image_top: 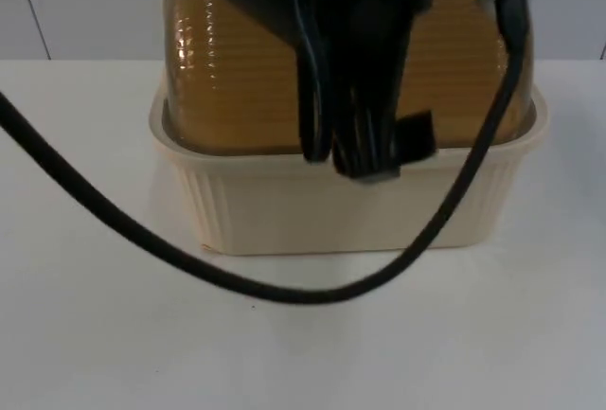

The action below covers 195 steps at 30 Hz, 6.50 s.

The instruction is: Open the box lid with the left hand, place the block into the box with the right hand, then close the box lid with the left hand.

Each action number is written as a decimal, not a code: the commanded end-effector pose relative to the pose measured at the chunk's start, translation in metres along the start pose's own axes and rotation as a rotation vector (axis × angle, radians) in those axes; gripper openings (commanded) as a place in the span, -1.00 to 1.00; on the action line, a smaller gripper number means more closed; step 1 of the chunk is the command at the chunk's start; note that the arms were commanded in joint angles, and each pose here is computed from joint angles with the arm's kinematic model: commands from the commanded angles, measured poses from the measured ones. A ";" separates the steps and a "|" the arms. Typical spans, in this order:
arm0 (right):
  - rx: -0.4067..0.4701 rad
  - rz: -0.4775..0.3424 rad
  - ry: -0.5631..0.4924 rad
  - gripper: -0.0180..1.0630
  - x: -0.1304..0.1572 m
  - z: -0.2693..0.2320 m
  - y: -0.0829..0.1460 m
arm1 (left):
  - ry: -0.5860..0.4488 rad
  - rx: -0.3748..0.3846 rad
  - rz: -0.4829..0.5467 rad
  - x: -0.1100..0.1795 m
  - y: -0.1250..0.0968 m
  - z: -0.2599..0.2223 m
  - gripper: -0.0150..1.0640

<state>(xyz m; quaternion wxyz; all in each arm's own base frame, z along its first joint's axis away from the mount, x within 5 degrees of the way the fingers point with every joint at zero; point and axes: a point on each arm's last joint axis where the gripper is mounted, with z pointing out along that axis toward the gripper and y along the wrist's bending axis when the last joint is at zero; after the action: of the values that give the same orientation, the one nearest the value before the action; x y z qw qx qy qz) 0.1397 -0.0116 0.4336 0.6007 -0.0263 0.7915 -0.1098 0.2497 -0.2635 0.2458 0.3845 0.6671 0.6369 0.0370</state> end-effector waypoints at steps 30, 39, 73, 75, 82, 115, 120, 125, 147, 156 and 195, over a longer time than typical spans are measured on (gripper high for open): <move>0.011 -0.010 -0.037 0.91 -0.005 -0.001 -0.002 | 0.003 0.083 0.047 0.037 -0.052 0.034 0.15; 0.007 -0.005 -0.032 0.91 -0.004 -0.001 -0.001 | -0.005 0.079 0.046 0.036 -0.052 0.034 -0.98; 0.006 0.001 -0.028 0.91 -0.004 -0.001 -0.001 | 0.228 0.003 0.012 0.032 -0.003 0.048 -0.98; 0.006 0.001 -0.028 0.91 -0.004 -0.001 -0.001 | 0.233 0.025 0.034 0.033 -0.005 0.048 -0.98; 0.006 0.001 -0.028 0.91 -0.004 -0.001 -0.001 | 0.225 0.042 0.059 0.032 -0.006 0.048 -0.98; 0.005 0.008 -0.010 0.91 -0.002 -0.001 -0.001 | 0.248 -0.058 0.015 0.032 -0.004 0.057 -0.98; 0.005 0.008 -0.010 0.91 -0.002 -0.001 -0.001 | 0.257 -0.079 -0.002 0.033 -0.003 0.057 -0.98; 0.005 0.008 -0.006 0.91 -0.002 -0.001 -0.001 | 0.276 -0.132 0.053 0.034 0.003 0.055 -0.98; 0.005 0.008 -0.006 0.91 -0.002 -0.001 -0.001 | 0.309 -0.148 0.201 0.030 0.035 0.041 -0.98; 0.002 0.007 -0.006 0.91 -0.002 -0.001 -0.001 | 0.287 -0.131 0.114 0.030 0.070 0.029 -0.98; 0.003 0.005 -0.006 0.91 -0.002 -0.001 -0.001 | 0.167 -0.091 -0.183 0.016 0.097 -0.057 -0.98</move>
<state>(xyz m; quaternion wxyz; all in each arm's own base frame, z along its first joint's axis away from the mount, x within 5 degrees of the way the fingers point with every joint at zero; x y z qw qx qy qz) 0.1405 -0.0114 0.4331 0.5994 -0.0252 0.7928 -0.1076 0.3149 -0.2167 0.3061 0.3271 0.5929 0.7285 0.1037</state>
